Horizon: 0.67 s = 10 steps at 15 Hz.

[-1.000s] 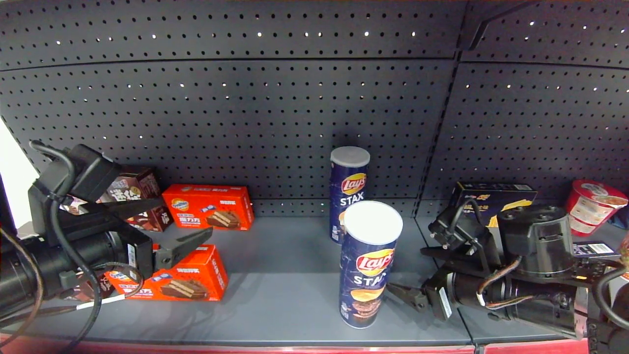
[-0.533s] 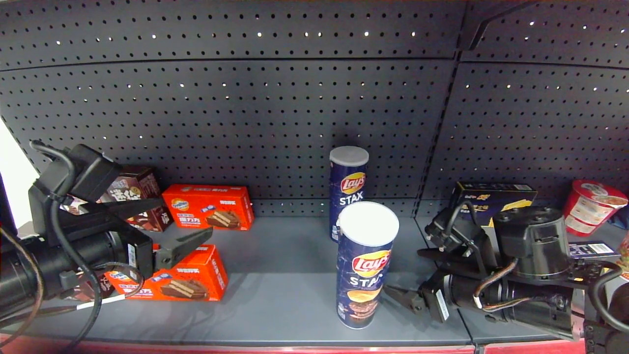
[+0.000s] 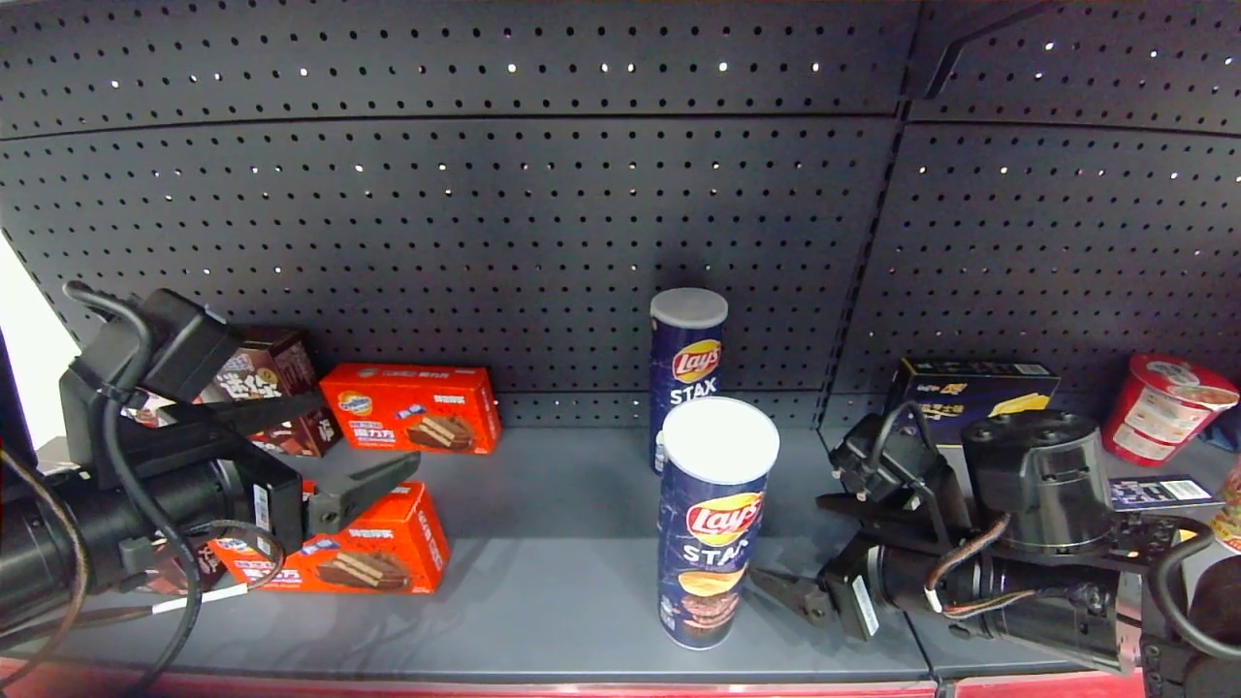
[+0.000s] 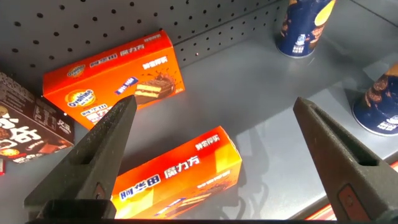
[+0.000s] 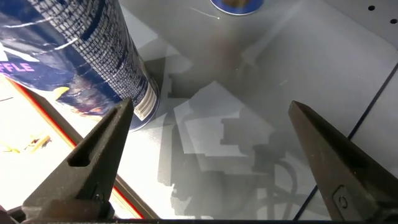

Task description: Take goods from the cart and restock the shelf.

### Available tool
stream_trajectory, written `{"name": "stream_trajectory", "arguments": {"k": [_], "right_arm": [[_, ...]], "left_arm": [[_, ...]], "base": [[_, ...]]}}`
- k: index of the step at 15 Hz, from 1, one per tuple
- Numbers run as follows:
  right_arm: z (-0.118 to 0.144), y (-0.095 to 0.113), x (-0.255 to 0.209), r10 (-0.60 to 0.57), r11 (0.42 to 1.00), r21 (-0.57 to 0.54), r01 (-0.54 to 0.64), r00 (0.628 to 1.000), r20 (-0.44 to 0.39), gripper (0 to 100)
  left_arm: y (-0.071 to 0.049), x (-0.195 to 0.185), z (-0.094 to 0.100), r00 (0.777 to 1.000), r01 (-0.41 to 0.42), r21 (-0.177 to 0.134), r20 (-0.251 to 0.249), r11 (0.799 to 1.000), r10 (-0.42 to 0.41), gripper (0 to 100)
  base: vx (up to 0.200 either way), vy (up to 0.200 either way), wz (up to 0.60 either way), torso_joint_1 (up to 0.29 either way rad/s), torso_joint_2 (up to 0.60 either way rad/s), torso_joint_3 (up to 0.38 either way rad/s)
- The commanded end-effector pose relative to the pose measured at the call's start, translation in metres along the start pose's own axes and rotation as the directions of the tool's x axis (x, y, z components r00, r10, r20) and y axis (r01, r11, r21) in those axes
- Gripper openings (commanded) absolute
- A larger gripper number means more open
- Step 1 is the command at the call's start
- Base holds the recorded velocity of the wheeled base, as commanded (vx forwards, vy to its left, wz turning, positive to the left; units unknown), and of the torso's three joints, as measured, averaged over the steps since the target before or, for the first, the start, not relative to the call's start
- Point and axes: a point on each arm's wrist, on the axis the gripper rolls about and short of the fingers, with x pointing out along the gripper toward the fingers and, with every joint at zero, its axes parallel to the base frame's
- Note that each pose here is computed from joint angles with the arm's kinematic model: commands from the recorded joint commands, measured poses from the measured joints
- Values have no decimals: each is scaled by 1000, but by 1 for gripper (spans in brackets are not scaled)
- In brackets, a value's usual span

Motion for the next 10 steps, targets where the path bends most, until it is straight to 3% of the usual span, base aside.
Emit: {"name": "stream_trajectory", "arguments": {"k": [1,10], "right_arm": [[0,1,2,2,1000,-1,-2,1000,-4,100],[2,2,4,8,1000,-5,-8,1000,0,100]], "left_arm": [[0,0,-1,1000,1,-1,-4,1000,-1,100],[0,0,-2,1000,0,-5,-8,1000,0,100]], "base": [[0,0,0,0,0,0],[0,0,0,0,0,0]]}}
